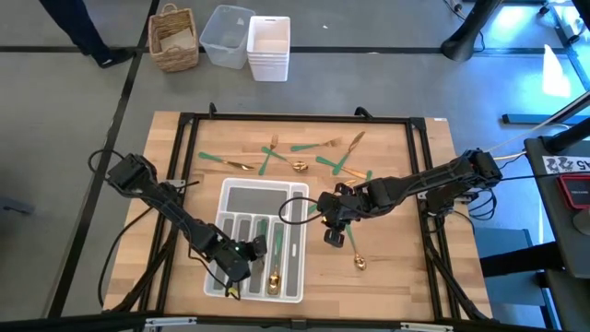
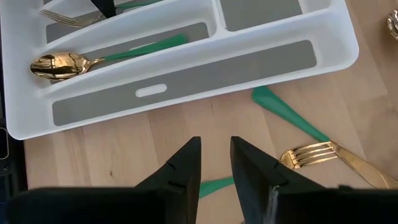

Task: Sort silverware
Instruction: Put the fork in the silverware tray

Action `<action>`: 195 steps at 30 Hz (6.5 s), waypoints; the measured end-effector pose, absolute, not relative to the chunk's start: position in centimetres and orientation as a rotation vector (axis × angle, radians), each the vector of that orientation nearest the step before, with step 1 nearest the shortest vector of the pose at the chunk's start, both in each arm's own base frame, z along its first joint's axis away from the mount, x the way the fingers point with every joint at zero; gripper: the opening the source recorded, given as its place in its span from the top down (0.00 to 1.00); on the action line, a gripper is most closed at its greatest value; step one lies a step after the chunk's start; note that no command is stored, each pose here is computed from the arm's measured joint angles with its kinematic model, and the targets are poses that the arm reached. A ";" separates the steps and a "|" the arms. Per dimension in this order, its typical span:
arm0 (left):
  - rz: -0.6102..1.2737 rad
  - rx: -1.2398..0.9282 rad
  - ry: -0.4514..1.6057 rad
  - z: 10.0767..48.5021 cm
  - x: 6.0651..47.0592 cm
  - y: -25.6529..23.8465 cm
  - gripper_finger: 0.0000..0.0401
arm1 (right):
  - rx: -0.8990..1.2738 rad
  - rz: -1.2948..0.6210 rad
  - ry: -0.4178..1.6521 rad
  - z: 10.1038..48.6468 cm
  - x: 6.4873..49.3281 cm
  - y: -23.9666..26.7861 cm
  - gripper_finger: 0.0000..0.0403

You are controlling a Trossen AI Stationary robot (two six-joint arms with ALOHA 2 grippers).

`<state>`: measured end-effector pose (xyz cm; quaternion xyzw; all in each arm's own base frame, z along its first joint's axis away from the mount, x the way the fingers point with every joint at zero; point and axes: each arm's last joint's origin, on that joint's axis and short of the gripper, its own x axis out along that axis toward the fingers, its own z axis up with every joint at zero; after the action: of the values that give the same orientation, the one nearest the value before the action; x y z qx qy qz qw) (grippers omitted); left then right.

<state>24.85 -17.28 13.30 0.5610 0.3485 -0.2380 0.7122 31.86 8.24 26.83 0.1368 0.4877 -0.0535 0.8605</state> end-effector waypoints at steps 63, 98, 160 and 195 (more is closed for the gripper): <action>-0.224 0.689 0.618 22.8 20.6 -15.6 0.73 | 0.701 -0.729 1.279 15.2 33.5 6.3 0.78; -0.187 0.620 0.618 23.2 20.3 -15.4 0.73 | 0.655 -0.697 1.287 13.6 33.1 6.2 0.95; 0.204 -0.215 0.649 28.0 12.6 -8.5 0.73 | 0.187 -0.057 1.468 21.6 36.4 7.4 0.76; 0.199 -0.201 0.649 28.0 12.6 -8.5 0.73 | 0.236 0.038 1.455 14.0 34.1 7.2 0.84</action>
<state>12.58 -8.49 27.95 -0.0983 0.3179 0.0974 0.9380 34.07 7.18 14.02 0.1074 0.6633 0.0172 0.7404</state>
